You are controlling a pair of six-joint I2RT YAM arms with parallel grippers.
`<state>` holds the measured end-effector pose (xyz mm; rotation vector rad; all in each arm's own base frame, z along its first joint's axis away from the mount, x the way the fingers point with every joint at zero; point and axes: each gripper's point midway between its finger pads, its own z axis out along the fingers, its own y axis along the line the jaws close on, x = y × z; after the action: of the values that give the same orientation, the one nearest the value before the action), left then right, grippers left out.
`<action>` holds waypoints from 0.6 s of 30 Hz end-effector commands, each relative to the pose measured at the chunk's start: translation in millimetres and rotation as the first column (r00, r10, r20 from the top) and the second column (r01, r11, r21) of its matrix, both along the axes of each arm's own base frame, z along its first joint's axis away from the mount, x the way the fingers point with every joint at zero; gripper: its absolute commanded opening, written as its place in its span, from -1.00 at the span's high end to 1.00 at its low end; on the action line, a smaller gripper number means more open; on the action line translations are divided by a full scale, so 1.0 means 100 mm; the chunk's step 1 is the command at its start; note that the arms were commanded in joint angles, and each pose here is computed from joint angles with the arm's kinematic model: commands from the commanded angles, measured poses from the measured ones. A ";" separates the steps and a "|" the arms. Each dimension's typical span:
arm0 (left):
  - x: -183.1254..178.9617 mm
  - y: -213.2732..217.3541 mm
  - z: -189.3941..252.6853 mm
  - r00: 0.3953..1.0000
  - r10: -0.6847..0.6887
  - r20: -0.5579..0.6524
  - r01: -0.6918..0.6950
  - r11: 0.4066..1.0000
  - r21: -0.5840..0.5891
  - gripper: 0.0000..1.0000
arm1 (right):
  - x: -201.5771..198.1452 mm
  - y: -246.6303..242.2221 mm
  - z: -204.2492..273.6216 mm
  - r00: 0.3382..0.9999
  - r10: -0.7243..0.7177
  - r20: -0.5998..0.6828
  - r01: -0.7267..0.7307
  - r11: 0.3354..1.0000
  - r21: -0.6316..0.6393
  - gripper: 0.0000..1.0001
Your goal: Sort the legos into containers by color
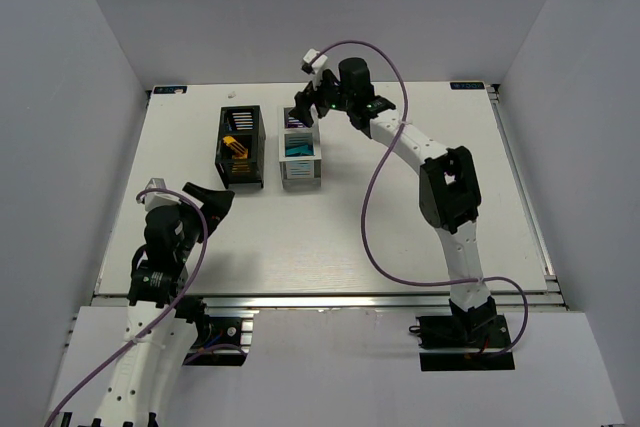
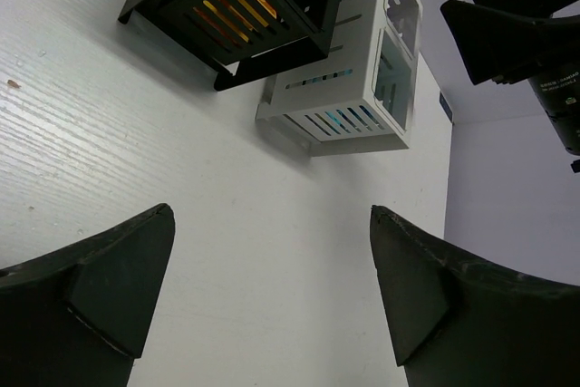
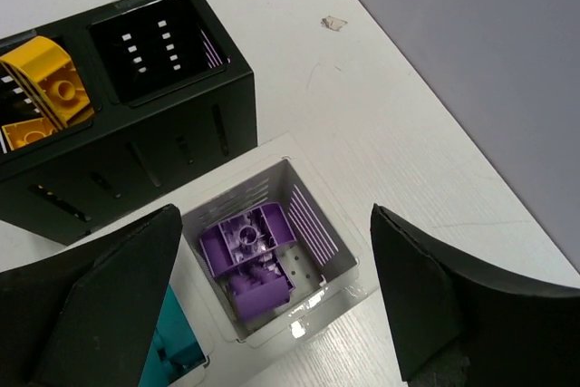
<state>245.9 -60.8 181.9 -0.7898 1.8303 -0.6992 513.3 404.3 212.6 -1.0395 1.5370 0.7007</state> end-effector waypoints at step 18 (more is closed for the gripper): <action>0.14 -0.12 0.13 0.997 -0.070 0.042 0.071 0.997 -0.004 -0.96 | -1.15 -1.76 0.53 0.934 -0.289 -0.212 0.277 0.957 -0.085 -0.79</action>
<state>253.0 -66.8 177.8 -0.7754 1.8600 -0.7199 417.9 244.8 288.3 -0.8075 1.7534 0.5865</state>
